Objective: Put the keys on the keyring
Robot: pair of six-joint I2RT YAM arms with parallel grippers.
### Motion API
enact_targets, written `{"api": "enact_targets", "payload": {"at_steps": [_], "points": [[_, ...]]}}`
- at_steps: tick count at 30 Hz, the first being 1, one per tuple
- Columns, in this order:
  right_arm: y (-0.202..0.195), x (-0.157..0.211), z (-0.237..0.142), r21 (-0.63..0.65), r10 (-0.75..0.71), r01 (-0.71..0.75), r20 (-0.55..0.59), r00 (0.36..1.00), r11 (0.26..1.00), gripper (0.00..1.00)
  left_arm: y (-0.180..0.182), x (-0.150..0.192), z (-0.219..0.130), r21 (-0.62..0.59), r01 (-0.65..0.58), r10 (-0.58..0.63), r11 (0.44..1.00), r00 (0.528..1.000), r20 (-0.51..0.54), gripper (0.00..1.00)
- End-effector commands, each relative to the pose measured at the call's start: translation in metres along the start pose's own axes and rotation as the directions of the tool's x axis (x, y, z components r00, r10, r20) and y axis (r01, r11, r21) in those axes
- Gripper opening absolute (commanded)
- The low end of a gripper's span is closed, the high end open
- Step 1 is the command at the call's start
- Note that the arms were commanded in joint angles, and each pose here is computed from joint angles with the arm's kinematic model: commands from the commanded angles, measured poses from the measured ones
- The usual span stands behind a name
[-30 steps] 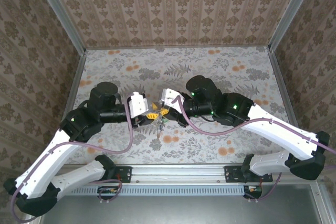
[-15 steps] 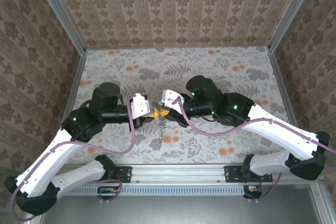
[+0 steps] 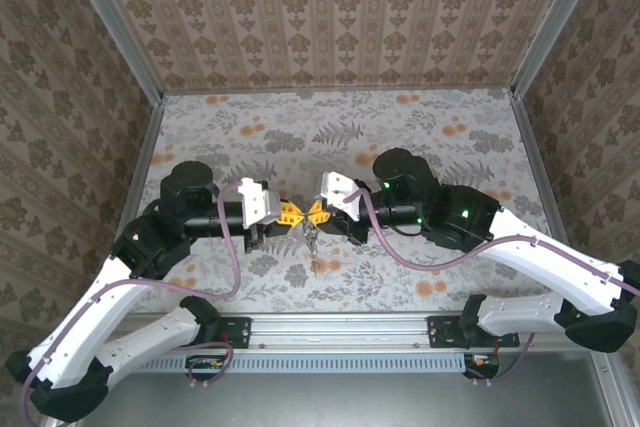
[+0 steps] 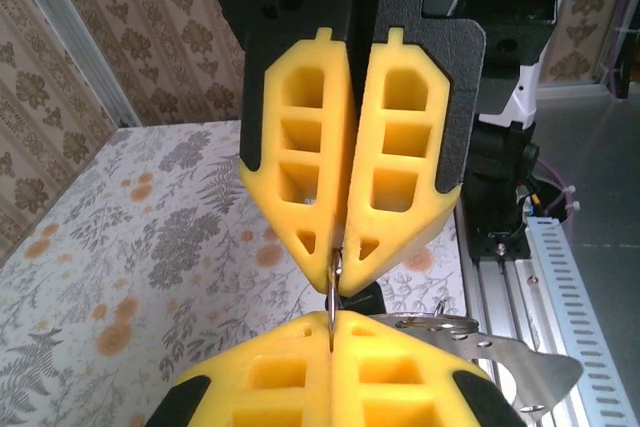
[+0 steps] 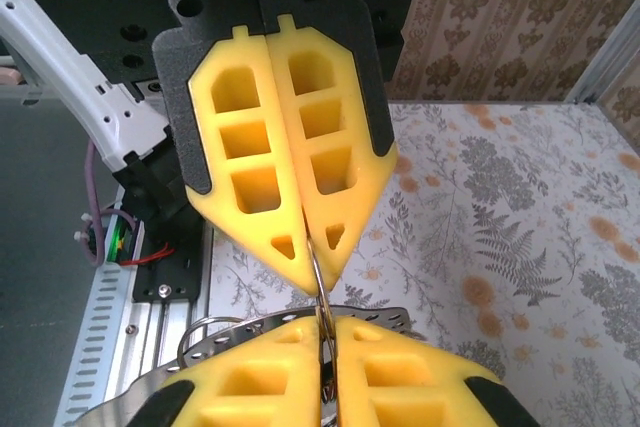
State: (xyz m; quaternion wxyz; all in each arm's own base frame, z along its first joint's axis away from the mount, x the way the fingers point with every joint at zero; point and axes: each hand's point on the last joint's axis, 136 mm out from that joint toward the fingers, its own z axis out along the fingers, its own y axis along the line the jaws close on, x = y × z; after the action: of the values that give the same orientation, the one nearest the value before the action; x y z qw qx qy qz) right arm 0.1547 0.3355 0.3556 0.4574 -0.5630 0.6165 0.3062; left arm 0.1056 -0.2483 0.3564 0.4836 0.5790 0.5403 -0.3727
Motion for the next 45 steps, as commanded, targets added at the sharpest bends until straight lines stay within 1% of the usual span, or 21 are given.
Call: {"api": "enact_targets", "payload": {"at_steps": [1,7,10,13,18,21,23,28,31,35,38,42,45], "points": [[0.006,-0.008,-0.007,-0.020,0.005,-0.004,0.051,0.999,1.000,0.11,-0.006,-0.022,-0.008,0.018,-0.024,0.022,1.000,0.995,0.101,0.00],[0.010,-0.009,-0.007,-0.038,0.006,-0.003,0.070,0.998,0.999,0.21,-0.006,-0.031,-0.010,0.014,-0.019,0.017,1.000,0.984,0.177,0.00],[0.010,-0.009,-0.008,-0.041,0.004,-0.001,0.076,0.997,0.999,0.22,-0.005,-0.033,-0.010,0.011,-0.019,0.017,1.000,0.979,0.201,0.00],[0.009,-0.010,-0.009,-0.033,0.003,0.000,0.083,0.997,0.999,0.20,-0.007,-0.036,-0.010,0.023,-0.019,0.014,1.000,0.975,0.222,0.00],[0.007,-0.010,-0.010,-0.024,0.003,-0.001,0.090,0.996,1.000,0.09,-0.007,-0.037,-0.013,0.018,-0.019,0.014,1.000,0.970,0.244,0.00],[0.006,-0.007,-0.008,-0.023,0.011,-0.009,0.079,0.997,1.000,0.08,-0.008,-0.040,-0.016,0.017,-0.022,0.017,1.000,0.966,0.259,0.00],[0.006,-0.005,-0.006,-0.029,0.014,-0.012,0.073,0.997,1.000,0.11,-0.009,-0.042,-0.017,0.022,-0.026,0.019,0.999,0.963,0.268,0.00],[0.009,-0.008,-0.005,-0.049,0.016,-0.012,0.084,0.996,0.999,0.22,-0.010,-0.043,-0.017,0.035,-0.027,0.016,0.999,0.959,0.283,0.00],[0.012,-0.013,-0.009,-0.061,0.010,-0.003,0.111,0.994,0.998,0.24,-0.010,-0.042,-0.017,0.037,-0.023,0.011,0.999,0.956,0.292,0.00],[0.012,-0.014,-0.009,-0.059,0.011,-0.004,0.115,0.993,0.998,0.11,-0.011,-0.047,-0.020,0.039,-0.030,0.016,0.999,0.946,0.325,0.00],[0.010,-0.012,-0.006,-0.056,0.016,-0.010,0.102,0.995,0.998,0.06,-0.013,-0.049,-0.021,0.057,-0.026,0.005,0.998,0.938,0.346,0.00],[0.007,-0.010,-0.001,-0.052,0.025,-0.021,0.088,0.996,0.998,0.02,-0.014,-0.050,-0.022,0.068,-0.028,0.002,0.997,0.933,0.360,0.00],[0.007,-0.008,0.002,-0.056,0.036,-0.032,0.067,0.997,0.998,0.03,-0.016,-0.051,-0.022,0.073,-0.032,0.003,0.997,0.930,0.367,0.00]]}}
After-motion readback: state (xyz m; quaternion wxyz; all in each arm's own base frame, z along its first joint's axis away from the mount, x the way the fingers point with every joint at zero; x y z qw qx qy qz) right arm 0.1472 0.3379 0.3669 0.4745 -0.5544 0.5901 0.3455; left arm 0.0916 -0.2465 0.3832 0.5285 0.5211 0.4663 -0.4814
